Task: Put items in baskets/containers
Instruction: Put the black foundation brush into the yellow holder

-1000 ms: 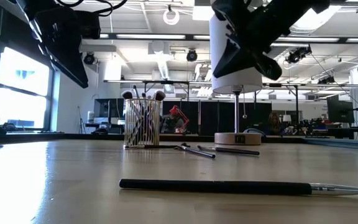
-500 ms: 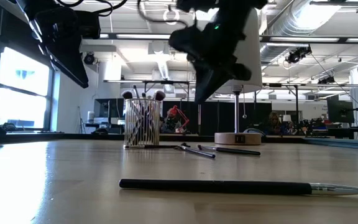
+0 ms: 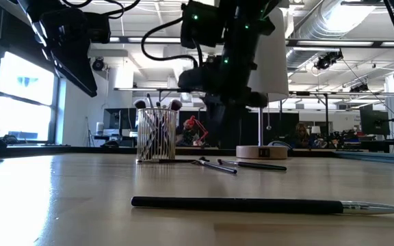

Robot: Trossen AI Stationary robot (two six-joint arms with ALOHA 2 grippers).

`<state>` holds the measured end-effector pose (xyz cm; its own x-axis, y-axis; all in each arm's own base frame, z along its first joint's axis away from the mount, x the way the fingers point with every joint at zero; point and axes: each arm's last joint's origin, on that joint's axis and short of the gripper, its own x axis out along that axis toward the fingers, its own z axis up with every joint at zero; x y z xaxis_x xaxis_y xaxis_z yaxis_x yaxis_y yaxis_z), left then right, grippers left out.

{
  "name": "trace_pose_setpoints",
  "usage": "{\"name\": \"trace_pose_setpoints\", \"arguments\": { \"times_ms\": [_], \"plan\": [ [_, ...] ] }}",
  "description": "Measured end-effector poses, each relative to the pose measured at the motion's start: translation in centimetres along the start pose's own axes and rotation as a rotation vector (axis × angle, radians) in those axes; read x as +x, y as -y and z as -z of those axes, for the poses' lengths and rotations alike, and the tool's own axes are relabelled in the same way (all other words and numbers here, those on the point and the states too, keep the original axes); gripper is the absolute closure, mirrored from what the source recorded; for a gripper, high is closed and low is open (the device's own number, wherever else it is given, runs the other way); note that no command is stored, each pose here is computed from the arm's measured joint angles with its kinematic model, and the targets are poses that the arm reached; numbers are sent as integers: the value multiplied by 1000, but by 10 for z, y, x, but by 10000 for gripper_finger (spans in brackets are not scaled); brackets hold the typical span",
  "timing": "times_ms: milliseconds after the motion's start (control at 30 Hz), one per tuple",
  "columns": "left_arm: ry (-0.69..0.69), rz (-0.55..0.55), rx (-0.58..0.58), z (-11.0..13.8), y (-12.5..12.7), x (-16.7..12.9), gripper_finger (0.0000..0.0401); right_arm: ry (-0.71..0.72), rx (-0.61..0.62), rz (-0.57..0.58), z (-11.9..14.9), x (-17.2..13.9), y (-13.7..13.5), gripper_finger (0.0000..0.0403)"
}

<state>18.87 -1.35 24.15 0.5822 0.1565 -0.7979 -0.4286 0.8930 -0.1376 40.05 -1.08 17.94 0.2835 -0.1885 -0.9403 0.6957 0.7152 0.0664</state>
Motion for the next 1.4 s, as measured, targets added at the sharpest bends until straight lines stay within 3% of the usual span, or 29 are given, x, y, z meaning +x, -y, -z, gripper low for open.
{"name": "trace_pose_setpoints", "arguments": {
  "times_ms": [400,700,800,900,1133,1400],
  "plan": [
    [-2,-2,0,0,0,0,254,-4,-13,-6,20,31,13,317],
    [-2,-1,0,0,0,0,254,71,-1,-2,28,43,18,322],
    [-2,-1,-1,0,0,0,254,85,-24,-7,30,46,20,343],
    [-2,-2,-3,0,0,0,254,92,-81,-19,33,47,17,388],
    [-4,2,-6,0,0,0,254,97,-131,-60,42,39,6,398],
    [-7,3,-1,1,0,0,254,223,-125,-124,42,-4,-6,400]
  ]
}}
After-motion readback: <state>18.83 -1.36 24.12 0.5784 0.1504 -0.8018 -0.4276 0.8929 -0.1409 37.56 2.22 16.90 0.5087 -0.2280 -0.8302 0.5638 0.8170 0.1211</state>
